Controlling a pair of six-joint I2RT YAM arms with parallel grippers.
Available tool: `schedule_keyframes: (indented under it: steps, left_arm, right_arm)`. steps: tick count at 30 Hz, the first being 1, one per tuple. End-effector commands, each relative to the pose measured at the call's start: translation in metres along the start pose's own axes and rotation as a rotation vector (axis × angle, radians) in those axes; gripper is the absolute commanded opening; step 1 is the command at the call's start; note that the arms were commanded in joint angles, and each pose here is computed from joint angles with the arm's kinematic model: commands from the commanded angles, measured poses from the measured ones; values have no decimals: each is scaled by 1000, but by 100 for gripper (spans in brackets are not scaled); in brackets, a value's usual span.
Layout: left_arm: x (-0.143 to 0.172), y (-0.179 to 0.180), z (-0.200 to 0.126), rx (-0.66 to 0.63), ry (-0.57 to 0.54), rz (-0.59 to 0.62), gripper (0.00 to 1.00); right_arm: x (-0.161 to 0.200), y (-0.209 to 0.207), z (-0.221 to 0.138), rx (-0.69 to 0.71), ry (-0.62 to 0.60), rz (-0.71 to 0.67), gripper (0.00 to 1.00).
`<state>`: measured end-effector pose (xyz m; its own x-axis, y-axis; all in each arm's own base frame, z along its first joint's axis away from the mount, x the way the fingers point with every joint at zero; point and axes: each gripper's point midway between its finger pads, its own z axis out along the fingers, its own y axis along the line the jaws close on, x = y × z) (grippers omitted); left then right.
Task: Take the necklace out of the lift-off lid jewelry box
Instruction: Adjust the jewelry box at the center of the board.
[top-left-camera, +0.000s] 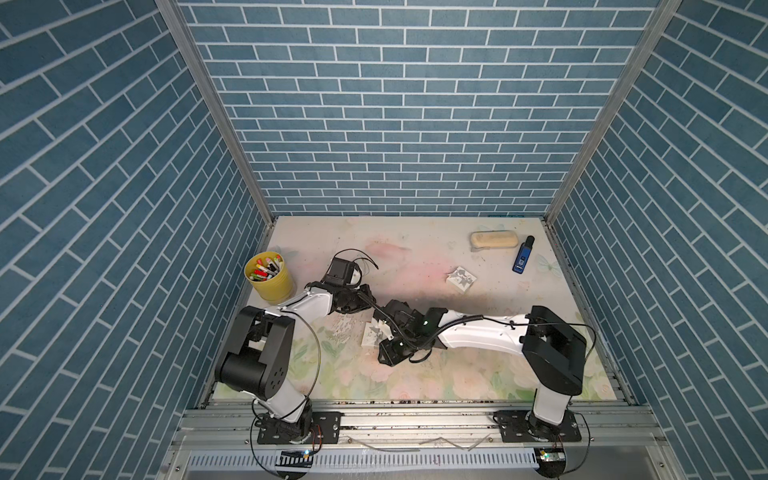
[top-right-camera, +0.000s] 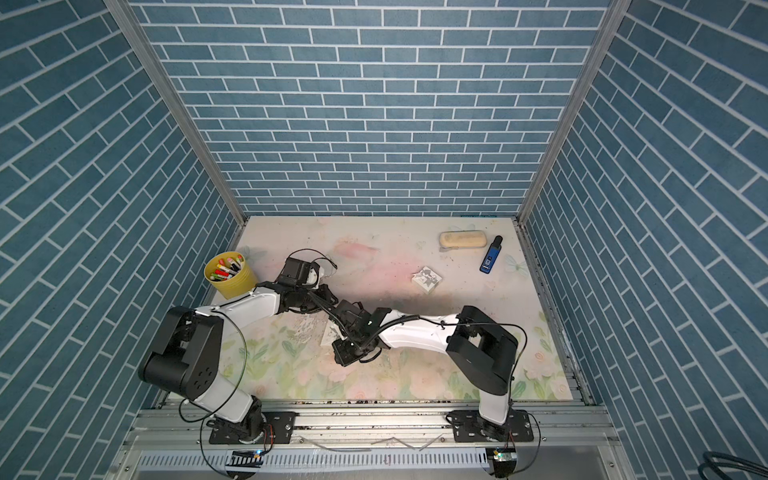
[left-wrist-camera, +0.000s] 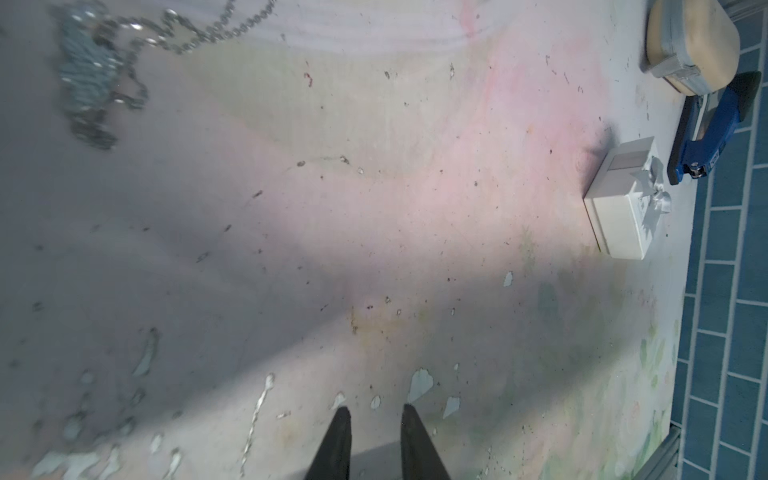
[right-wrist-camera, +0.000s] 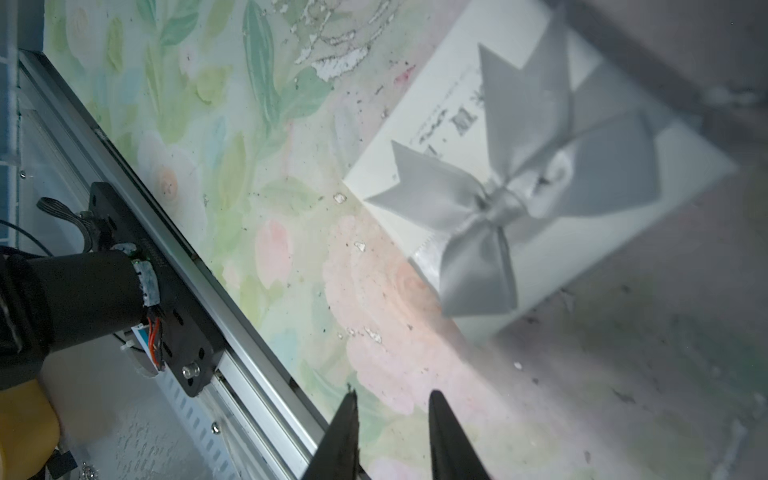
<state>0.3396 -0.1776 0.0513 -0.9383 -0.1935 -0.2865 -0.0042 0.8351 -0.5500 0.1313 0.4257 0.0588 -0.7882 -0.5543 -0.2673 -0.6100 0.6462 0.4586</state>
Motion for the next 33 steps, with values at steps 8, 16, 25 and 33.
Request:
schedule_keyframes:
  steps: [8, 16, 25, 33]
  left_arm:
    - [1, 6, 9, 5, 28, 14, 22]
    - [11, 24, 3, -50, 16, -47, 22]
    - [30, 43, -13, -109, -58, -154, 26]
    - [37, 52, -32, -158, -110, -136, 37]
  right_arm:
    - [-28, -37, 8, 50, 1, 26, 29]
    - [-47, -107, -28, 130, -64, 125, 30]
    - [-61, -134, -65, 189, -112, 157, 33]
    - [-61, -117, -85, 163, -134, 117, 53]
